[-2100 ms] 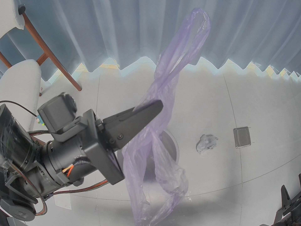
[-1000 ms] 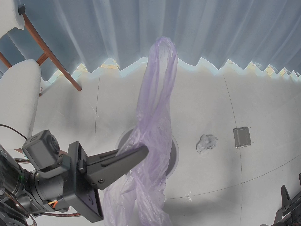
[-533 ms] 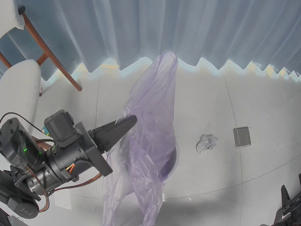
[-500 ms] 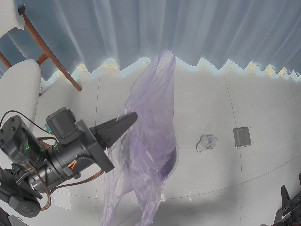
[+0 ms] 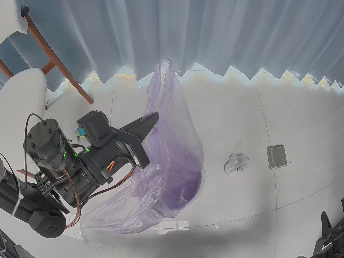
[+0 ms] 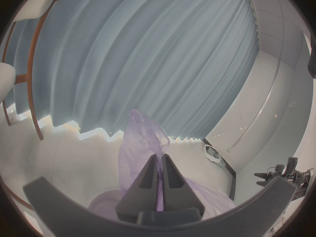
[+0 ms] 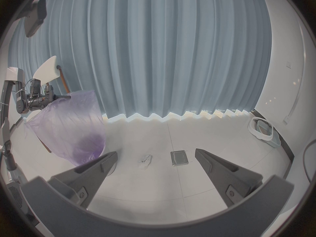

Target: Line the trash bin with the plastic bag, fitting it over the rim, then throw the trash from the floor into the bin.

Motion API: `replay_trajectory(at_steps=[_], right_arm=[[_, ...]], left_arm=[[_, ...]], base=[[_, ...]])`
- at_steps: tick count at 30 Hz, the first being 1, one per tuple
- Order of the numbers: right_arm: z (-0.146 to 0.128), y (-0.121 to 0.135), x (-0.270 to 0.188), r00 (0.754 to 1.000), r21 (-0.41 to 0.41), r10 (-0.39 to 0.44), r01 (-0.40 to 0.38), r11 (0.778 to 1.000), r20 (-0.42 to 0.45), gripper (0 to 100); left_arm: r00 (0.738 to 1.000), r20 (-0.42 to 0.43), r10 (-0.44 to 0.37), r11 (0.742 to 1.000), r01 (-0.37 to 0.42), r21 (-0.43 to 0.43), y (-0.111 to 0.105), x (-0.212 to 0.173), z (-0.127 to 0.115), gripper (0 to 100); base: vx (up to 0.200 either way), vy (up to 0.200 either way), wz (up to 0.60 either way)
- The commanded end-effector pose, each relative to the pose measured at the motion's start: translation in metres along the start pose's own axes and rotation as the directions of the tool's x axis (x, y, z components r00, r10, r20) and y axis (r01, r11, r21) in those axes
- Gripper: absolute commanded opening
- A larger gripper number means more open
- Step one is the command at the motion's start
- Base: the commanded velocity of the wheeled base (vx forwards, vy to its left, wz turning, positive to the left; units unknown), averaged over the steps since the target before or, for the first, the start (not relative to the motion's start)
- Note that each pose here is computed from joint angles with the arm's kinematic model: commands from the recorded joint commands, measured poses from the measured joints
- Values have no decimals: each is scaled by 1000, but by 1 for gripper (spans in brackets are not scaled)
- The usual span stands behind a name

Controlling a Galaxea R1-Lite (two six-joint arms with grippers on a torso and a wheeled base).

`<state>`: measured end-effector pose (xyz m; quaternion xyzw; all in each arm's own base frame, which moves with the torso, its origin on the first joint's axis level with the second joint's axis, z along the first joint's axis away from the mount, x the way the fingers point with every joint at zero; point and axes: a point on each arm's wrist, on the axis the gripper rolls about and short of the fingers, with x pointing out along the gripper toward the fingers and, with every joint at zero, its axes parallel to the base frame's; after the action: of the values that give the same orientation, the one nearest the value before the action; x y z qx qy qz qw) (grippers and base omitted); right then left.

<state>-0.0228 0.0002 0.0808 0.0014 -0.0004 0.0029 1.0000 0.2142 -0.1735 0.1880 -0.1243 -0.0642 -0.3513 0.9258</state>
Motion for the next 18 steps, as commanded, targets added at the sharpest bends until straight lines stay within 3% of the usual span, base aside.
replay_trajectory(at_steps=[1, 8, 13, 16, 18], right_arm=[[-5, 0, 0, 1000, 0, 0, 0, 1000, -1, 100], [-5, 0, 0, 1000, 0, 0, 0, 1000, -1, 100], [-5, 0, 0, 1000, 0, 0, 0, 1000, -1, 100], [-5, 0, 0, 1000, 0, 0, 0, 1000, -1, 100], [-5, 0, 0, 1000, 0, 0, 0, 1000, -1, 100]], left_arm=[[999, 42, -5, 1000, 4, 3, 0, 4, 8, 0], [999, 44, 10, 1000, -11, 10, 4, -2, 11, 0], [997, -70, -38, 999, 37, -15, -8, 1, -21, 0], [997, -66, -40, 999, 40, -13, -7, 9, -33, 0], [999, -10, -51, 999, 51, -15, -6, 14, -38, 0]], base=[[0, 0, 0], [0, 0, 0], [0, 0, 0], [0, 0, 0], [0, 0, 0]])
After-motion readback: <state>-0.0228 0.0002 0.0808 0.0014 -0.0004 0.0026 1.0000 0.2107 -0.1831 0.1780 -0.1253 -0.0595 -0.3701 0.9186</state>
